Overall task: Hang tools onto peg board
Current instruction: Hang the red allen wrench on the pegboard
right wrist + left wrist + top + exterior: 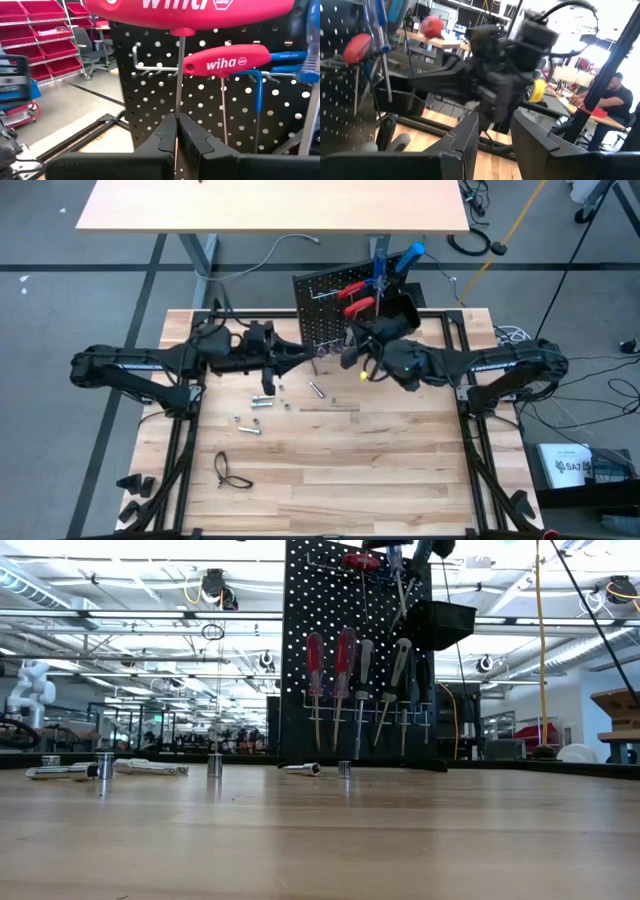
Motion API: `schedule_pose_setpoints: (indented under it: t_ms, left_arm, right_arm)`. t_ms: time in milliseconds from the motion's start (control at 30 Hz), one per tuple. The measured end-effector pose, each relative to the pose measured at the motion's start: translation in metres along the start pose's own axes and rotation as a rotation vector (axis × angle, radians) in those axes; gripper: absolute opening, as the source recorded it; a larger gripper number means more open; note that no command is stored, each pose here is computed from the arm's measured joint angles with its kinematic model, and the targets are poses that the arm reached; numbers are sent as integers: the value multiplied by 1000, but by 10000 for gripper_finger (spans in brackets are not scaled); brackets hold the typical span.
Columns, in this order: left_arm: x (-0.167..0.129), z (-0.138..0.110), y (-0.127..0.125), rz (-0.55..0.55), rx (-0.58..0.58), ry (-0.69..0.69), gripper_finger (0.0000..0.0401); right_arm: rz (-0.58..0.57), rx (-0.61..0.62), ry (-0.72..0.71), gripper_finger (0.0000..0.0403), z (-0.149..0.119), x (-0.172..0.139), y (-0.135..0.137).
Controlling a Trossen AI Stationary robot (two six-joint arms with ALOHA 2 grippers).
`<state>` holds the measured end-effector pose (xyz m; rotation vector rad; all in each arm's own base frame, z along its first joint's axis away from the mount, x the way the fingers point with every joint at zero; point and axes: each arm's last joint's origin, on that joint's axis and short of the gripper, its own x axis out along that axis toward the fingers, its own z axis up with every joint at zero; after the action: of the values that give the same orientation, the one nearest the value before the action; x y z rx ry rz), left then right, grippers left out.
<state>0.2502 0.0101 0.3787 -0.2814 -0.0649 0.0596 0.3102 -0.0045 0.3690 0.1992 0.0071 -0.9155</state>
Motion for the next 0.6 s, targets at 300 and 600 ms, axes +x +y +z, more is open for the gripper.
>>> schedule_pose_setpoints:
  t_ms: [300, 600]
  left_arm:
    - [0, 0, 0, 1, 0, -2, 116]
    - [0, -3, 1, 15, 1, 33, 116]
  right_arm:
    - [-7, -5, 57, 0, -10, 39, -16]
    - [-40, -23, 68, 0, -11, 56, -28]
